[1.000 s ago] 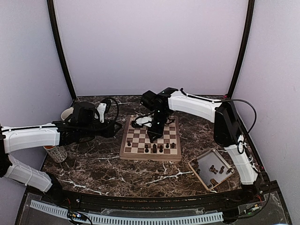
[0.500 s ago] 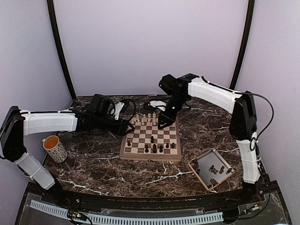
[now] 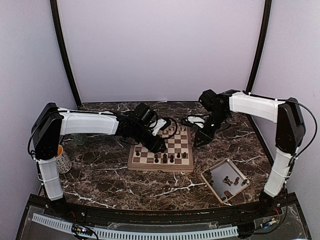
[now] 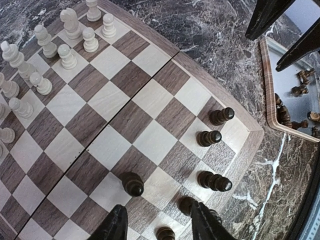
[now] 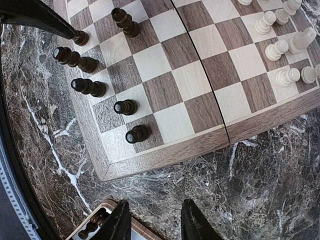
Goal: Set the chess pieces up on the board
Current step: Pick up the bishop from the chessboard.
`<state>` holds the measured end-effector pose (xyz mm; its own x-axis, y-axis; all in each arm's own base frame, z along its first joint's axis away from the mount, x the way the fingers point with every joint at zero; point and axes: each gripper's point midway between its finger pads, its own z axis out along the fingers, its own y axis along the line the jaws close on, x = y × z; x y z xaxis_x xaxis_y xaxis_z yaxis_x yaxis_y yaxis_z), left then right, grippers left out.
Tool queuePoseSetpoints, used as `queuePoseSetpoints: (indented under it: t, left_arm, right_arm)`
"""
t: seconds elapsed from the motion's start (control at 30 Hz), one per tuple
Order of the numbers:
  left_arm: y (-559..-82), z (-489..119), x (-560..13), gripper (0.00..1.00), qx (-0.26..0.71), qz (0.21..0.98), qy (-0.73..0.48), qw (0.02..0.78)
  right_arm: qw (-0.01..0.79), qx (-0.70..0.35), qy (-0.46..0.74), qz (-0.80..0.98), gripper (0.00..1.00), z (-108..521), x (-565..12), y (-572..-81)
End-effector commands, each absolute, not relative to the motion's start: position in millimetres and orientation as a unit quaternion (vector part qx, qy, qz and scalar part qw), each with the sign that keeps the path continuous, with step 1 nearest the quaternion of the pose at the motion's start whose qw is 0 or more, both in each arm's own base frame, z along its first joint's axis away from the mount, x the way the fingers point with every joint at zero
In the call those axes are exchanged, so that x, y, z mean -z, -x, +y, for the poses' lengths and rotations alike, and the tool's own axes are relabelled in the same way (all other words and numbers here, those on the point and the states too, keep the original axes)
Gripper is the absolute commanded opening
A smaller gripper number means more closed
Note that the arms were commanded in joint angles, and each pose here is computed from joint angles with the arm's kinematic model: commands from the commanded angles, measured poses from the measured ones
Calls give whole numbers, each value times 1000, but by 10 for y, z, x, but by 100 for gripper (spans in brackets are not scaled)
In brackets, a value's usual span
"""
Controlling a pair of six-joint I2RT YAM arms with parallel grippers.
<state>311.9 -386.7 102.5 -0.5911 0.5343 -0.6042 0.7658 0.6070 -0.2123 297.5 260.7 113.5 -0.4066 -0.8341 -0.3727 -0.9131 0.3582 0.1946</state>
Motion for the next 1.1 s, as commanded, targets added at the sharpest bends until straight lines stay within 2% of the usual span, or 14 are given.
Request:
queuePoseSetpoints:
  t: [0.0, 0.43, 0.77, 0.93, 1.07]
  left_arm:
    - [-3217, -3842, -984, 46, 174, 872, -382, 254]
    - [-3350, -3990, -825, 38, 175, 880, -367, 245]
    - [-3317, -4059, -785, 17, 191, 879, -371, 230]
    - [-3340, -4007, -865, 11, 171, 879, -379, 232]
    - [-3349, -3909, -990, 10, 151, 879, -381, 244]
  right_arm:
    - [155, -185, 538, 808, 35, 2628, -1300, -3050]
    - [157, -188, 540, 805, 34, 2617, -1302, -3012]
    - [161, -182, 539, 807, 33, 2594, -1323, -3003]
    - [166, -180, 538, 806, 33, 2582, -1338, -3003]
    - [164, -184, 538, 806, 33, 2598, -1346, -3006]
